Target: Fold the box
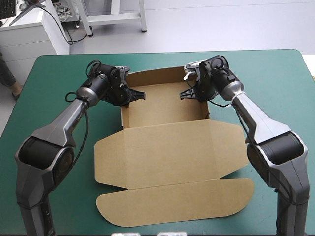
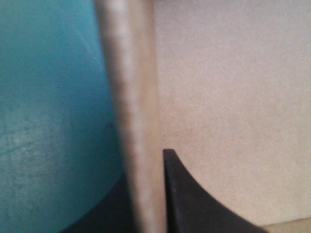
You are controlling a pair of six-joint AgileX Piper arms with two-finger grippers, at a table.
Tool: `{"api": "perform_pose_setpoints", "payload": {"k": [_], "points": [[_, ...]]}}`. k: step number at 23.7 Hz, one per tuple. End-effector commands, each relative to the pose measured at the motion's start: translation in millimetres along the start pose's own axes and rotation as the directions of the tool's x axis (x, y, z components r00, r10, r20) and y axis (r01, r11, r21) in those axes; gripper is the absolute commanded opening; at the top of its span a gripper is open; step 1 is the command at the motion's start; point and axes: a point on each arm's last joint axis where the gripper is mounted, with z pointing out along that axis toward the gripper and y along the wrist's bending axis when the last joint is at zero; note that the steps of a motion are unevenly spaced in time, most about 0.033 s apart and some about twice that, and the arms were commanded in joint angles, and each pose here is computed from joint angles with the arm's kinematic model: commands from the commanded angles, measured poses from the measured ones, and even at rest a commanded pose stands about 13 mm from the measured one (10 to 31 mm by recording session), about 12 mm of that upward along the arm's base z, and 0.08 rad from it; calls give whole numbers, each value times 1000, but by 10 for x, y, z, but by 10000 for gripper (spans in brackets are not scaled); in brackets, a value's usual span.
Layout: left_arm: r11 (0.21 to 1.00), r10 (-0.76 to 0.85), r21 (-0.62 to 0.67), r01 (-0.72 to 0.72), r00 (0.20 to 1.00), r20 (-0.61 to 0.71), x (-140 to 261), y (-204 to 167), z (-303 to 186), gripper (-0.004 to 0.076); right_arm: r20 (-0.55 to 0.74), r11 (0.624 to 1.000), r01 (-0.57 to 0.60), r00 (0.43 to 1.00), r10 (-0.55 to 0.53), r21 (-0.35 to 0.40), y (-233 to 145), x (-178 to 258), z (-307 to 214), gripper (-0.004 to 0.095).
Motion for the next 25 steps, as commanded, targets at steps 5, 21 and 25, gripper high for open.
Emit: {"api": "perform_pose_setpoints", "payload": {"k": [5,21,25], "points": [[997,20,74,-18,999,-35,-46,-167,244,-8,44,999,6,999,-4,-43,-25,-109,222,-14],[988,141,60,-140,990,-21,-181,-183,-80,433,71,999,-1,997,5,-50,-210,-246,-70,525],[989,150,15,-150,988,-28,-219,-154,-236,433,62,999,-5,998,8,-48,-228,-272,-230,529]]}}
